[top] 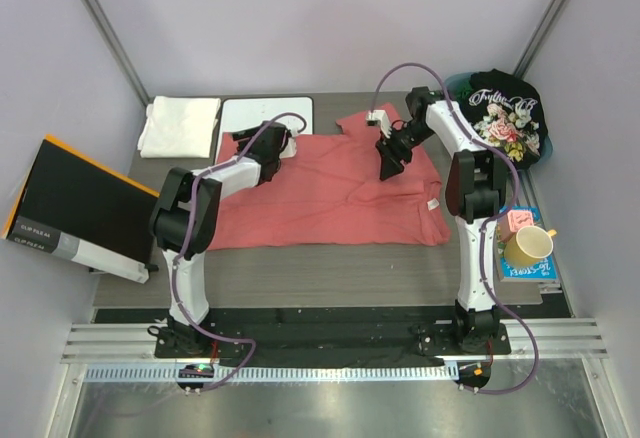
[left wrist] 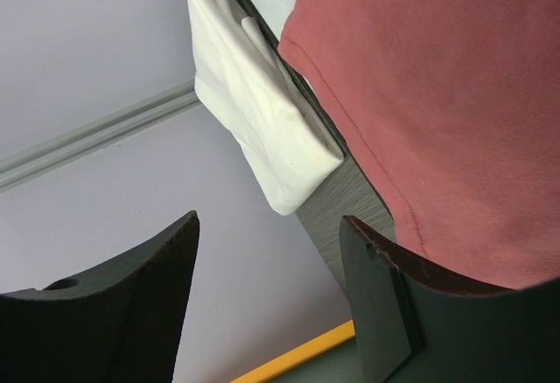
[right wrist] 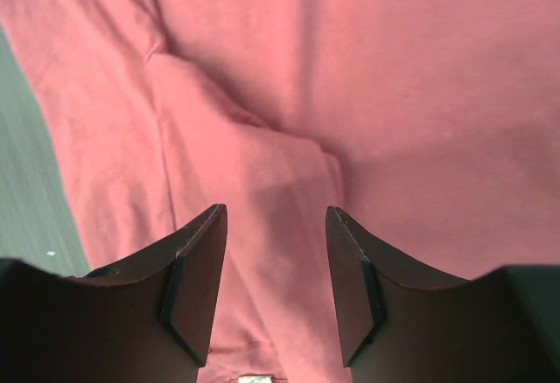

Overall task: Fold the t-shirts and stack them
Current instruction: Fold the flattened tshirt in 1/3 of the way

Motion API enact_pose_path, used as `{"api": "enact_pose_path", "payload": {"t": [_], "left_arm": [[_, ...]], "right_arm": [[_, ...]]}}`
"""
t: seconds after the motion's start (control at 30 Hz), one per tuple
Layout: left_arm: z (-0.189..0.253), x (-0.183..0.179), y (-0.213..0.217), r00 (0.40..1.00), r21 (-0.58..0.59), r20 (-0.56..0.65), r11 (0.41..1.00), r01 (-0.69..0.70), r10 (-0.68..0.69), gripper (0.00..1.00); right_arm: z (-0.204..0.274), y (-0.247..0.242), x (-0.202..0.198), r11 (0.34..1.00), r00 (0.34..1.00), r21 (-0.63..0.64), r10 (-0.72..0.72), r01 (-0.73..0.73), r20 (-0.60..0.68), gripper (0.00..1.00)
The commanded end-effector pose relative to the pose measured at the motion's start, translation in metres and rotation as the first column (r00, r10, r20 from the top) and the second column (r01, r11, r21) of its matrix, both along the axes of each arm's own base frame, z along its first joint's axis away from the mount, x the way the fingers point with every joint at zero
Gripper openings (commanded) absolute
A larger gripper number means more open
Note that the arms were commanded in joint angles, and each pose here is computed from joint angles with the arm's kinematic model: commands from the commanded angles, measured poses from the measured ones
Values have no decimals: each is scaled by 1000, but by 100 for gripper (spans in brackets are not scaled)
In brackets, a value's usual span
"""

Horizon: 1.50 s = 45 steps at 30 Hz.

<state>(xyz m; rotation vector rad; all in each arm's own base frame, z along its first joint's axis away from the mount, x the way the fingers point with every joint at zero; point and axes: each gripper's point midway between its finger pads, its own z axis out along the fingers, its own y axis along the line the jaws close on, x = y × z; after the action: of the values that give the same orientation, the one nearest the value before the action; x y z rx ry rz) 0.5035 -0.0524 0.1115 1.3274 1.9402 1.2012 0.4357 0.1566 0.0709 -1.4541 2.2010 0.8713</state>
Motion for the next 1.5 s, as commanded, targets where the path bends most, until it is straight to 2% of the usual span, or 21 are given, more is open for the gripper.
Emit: {"api": "enact_pose_path", "payload": {"t": [0.0, 0.13, 0.2, 0.33, 0.43, 0.47, 0.5, 0.53, 0.77, 0.83, 0.87, 0.97, 1.0, 1.07, 1.27, 1.47], "left_arm": [[1, 6, -1, 1000, 1, 18, 1000, -18, 18, 66], [3, 11, -7, 999, -3, 30, 1000, -12, 12, 66], [4, 12, -10, 999, 0, 32, 1000, -5, 5, 66], [2, 12, -11, 1000, 5, 26, 1000, -1, 1, 66], [3, 12, -11, 1000, 10, 25, 1000, 0, 0, 66], [4, 13, -11, 1000, 10, 27, 1000, 0, 0, 66], [4, 13, -11, 1000, 8, 27, 1000, -1, 0, 66], [4, 13, -11, 1000, 10, 27, 1000, 0, 0, 66], [-1, 13, -11, 1000, 10, 19, 1000, -2, 2, 66], [-3, 12, -11, 1000, 9, 17, 1000, -3, 3, 66], [-3, 12, -11, 1000, 7, 18, 1000, -5, 5, 66], [-5, 9, -11, 1000, 4, 16, 1000, -10, 10, 66], [-7, 9, -11, 1000, 3, 14, 1000, -10, 10, 66], [-9, 7, -12, 1000, 5, 8, 1000, -7, 7, 66], [-9, 11, -19, 1000, 2, 11, 1000, 9, -9, 66], [-7, 15, -21, 1000, 5, 13, 1000, 16, -16, 67]], "right_arm": [[19, 1, -26, 997, 997, 26, 76, -75, -33, 55], [0, -5, -12, 999, 999, -33, 34, -34, 11, 55], [-3, -4, 2, 999, 998, -35, 8, -6, 68, 56], [-11, 0, 13, 1000, 997, -25, -1, 2, 75, 55], [-15, 4, 15, 999, 997, -33, 8, -6, 75, 39], [-14, 5, 14, 999, 997, -35, 13, -10, 77, 15], [-13, 5, 14, 999, 997, -33, 9, -6, 78, 4], [-8, 6, 13, 999, 996, -30, 13, -10, 89, 1], [17, 1, -16, 995, 989, -56, 92, -86, 116, 1], [24, 0, -25, 990, 983, -89, 123, -111, 139, 1], [34, -2, -28, 989, 973, -99, 124, -107, 192, 1], [38, -7, -18, 991, 942, -126, 89, -51, 323, 1], [55, -8, -16, 992, 915, -123, 78, -32, 395, 1], [54, -9, -7, 989, 875, -147, 76, -5, 479, 1], [43, -12, 14, 978, 817, -189, 40, 85, 575, 1], [43, -8, 40, 973, 746, -158, -20, 167, 666, 1]]}}
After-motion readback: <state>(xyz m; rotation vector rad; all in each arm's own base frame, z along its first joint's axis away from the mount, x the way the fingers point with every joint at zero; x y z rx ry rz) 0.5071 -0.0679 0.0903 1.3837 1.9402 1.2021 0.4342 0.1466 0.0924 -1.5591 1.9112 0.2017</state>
